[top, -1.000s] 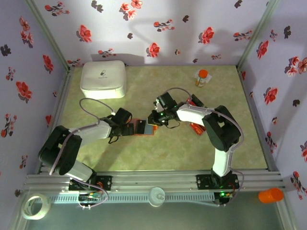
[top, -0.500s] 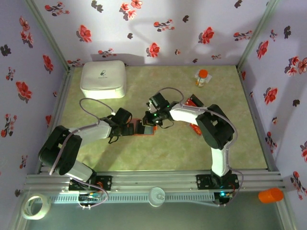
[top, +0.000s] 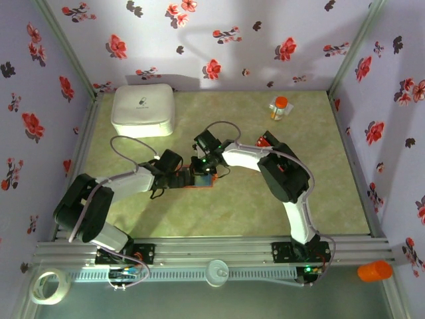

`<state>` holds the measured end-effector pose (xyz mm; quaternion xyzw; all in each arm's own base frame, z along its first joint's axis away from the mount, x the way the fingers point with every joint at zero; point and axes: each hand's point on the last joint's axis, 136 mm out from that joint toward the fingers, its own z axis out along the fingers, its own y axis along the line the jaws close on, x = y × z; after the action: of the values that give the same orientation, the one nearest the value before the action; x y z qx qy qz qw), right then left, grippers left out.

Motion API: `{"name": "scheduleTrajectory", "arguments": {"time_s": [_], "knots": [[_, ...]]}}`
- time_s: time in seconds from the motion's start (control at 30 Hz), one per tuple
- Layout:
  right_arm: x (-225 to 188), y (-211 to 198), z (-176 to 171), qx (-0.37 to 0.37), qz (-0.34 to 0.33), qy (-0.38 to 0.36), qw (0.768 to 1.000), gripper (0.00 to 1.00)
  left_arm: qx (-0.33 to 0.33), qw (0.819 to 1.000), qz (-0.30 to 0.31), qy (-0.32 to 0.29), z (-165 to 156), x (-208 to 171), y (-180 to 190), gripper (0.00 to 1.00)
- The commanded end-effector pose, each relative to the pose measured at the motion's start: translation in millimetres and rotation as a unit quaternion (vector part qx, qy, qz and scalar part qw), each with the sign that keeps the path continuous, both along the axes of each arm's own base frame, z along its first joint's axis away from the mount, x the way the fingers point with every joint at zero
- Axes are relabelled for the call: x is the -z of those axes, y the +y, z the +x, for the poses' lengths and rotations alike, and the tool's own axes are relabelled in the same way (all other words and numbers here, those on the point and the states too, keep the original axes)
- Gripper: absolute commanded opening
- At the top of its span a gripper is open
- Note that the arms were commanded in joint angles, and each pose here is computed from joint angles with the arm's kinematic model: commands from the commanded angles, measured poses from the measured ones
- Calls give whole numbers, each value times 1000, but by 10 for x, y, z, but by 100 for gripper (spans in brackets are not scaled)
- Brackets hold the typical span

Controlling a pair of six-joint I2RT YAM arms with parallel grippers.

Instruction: Put the credit cards into the card holder

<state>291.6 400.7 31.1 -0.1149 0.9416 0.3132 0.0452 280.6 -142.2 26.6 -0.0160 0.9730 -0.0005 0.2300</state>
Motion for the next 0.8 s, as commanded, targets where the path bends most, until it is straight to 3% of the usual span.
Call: {"name": "scheduleTrajectory", "arguments": {"time_s": [0.0,0.17,0.77], "knots": [[96,-63,-62,0,-22,9,1000,4,-13,999,-10,-27,120,-242,-5,100],[43,-56,-60,0,-18,4,1000,5,-22,999,-11,-34,181,-309,87,100],[-246,-137,-99,3,-7,-21,1000,5,-35,999,7,3,-10,79,247,100]]}}
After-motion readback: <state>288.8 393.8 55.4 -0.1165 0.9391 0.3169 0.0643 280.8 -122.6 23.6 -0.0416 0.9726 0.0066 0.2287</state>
